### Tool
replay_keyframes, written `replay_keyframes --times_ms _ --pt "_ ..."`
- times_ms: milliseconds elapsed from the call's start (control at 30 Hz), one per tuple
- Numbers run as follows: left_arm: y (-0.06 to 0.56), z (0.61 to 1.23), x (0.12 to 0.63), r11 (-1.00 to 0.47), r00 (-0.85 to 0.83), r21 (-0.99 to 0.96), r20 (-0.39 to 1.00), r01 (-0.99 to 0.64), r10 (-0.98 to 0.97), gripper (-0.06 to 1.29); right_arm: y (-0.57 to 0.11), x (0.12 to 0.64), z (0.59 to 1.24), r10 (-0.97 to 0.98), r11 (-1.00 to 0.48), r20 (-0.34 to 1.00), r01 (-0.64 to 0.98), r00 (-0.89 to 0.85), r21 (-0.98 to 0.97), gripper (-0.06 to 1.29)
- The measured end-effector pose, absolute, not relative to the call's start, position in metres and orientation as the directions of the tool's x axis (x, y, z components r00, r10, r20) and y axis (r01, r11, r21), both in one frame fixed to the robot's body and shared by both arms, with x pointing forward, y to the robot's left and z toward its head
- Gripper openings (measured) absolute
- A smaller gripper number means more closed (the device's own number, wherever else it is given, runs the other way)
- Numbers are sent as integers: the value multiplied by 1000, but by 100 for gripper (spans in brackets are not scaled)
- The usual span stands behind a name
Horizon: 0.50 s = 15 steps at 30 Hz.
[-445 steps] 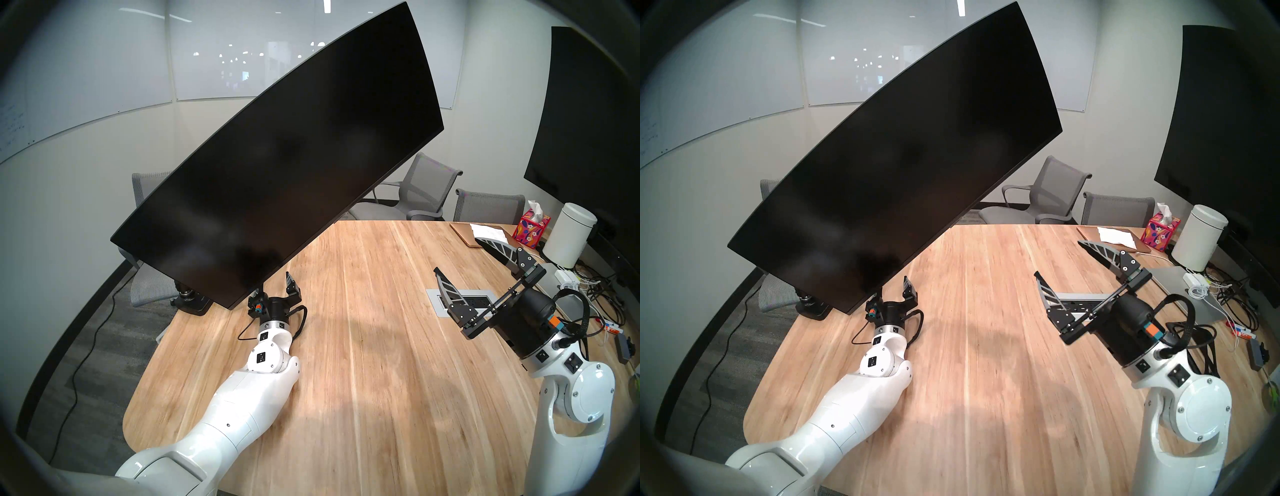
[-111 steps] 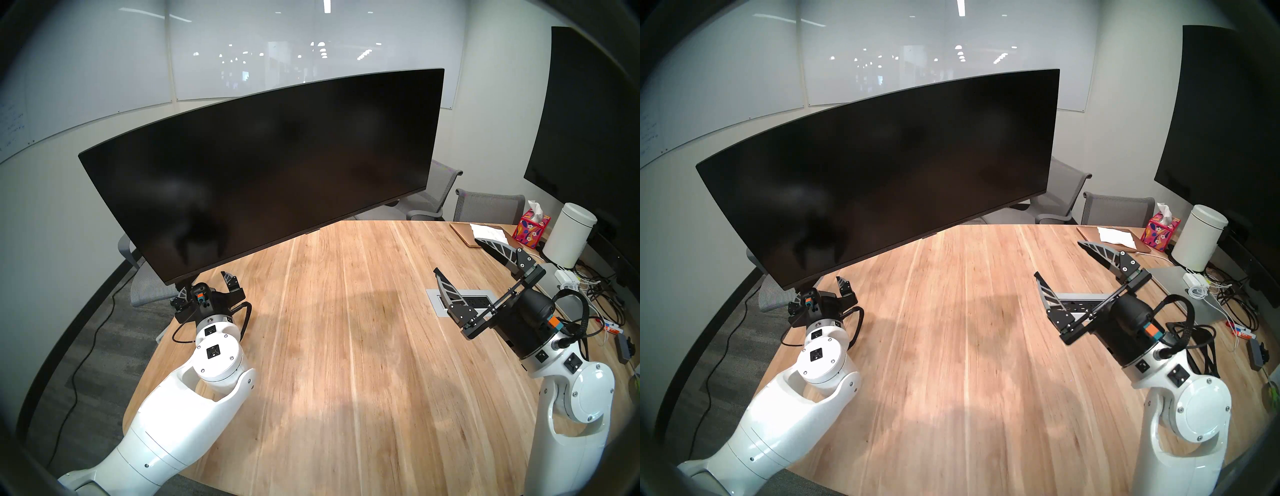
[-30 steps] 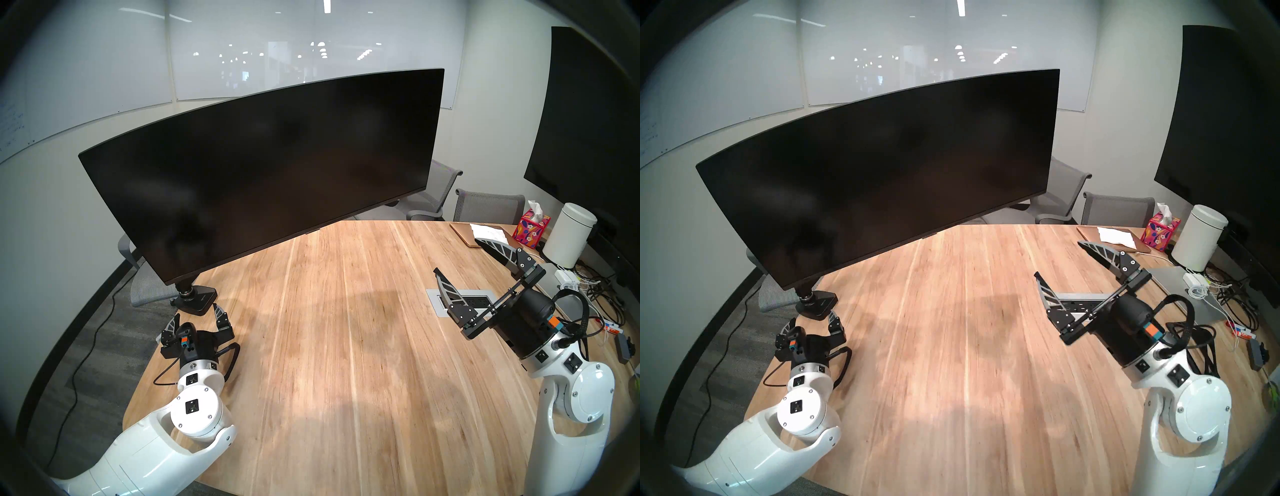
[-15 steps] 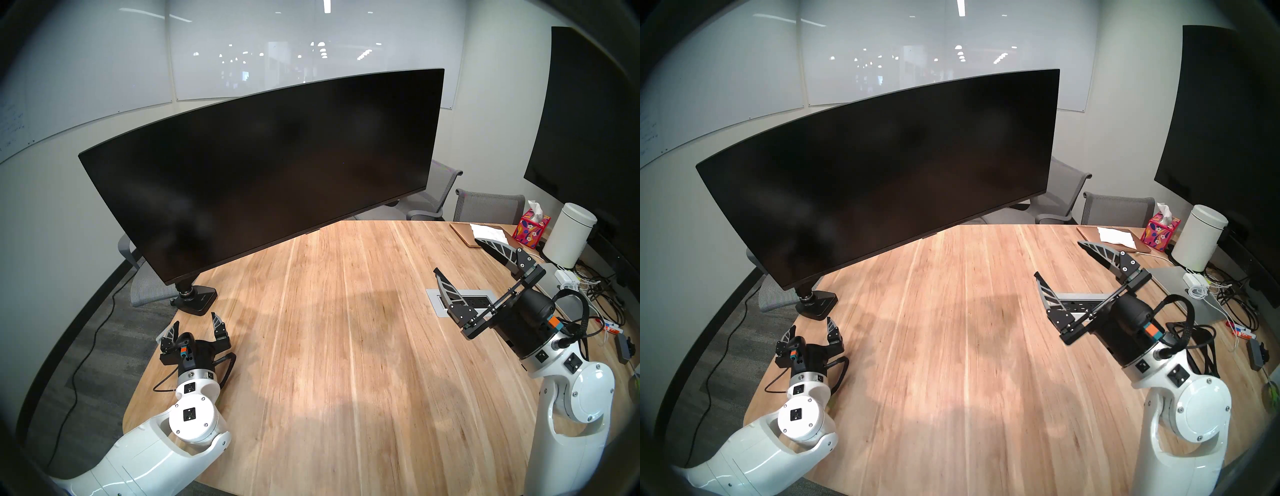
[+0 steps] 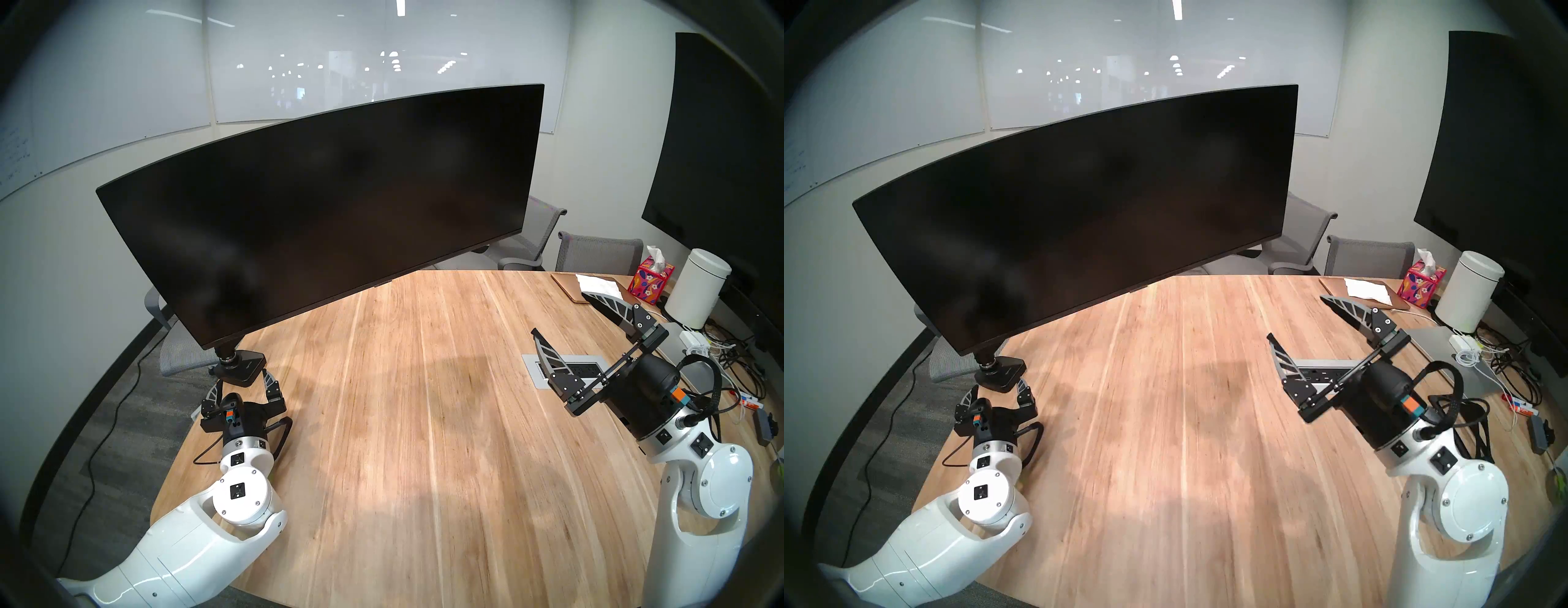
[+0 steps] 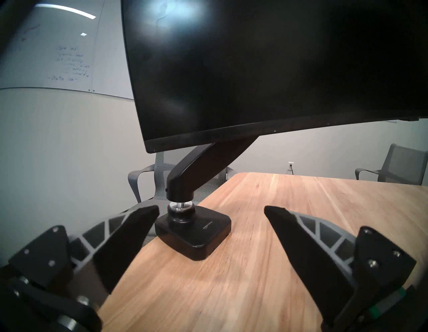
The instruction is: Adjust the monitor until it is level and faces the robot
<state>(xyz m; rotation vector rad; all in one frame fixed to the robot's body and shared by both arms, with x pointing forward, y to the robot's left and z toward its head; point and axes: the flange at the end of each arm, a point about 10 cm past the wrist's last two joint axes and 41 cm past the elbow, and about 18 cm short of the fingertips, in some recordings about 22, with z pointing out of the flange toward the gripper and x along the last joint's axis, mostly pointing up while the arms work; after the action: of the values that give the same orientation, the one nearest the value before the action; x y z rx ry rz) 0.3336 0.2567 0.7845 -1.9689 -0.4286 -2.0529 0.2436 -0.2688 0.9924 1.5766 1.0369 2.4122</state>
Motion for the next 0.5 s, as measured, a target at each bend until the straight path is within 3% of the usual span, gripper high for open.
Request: replay_keyframes --times_ms 500 --pt "265 778 353 -916 -15 8 1000 400 2 126 -269 244 992 410 -768 783 286 -468 573 122"
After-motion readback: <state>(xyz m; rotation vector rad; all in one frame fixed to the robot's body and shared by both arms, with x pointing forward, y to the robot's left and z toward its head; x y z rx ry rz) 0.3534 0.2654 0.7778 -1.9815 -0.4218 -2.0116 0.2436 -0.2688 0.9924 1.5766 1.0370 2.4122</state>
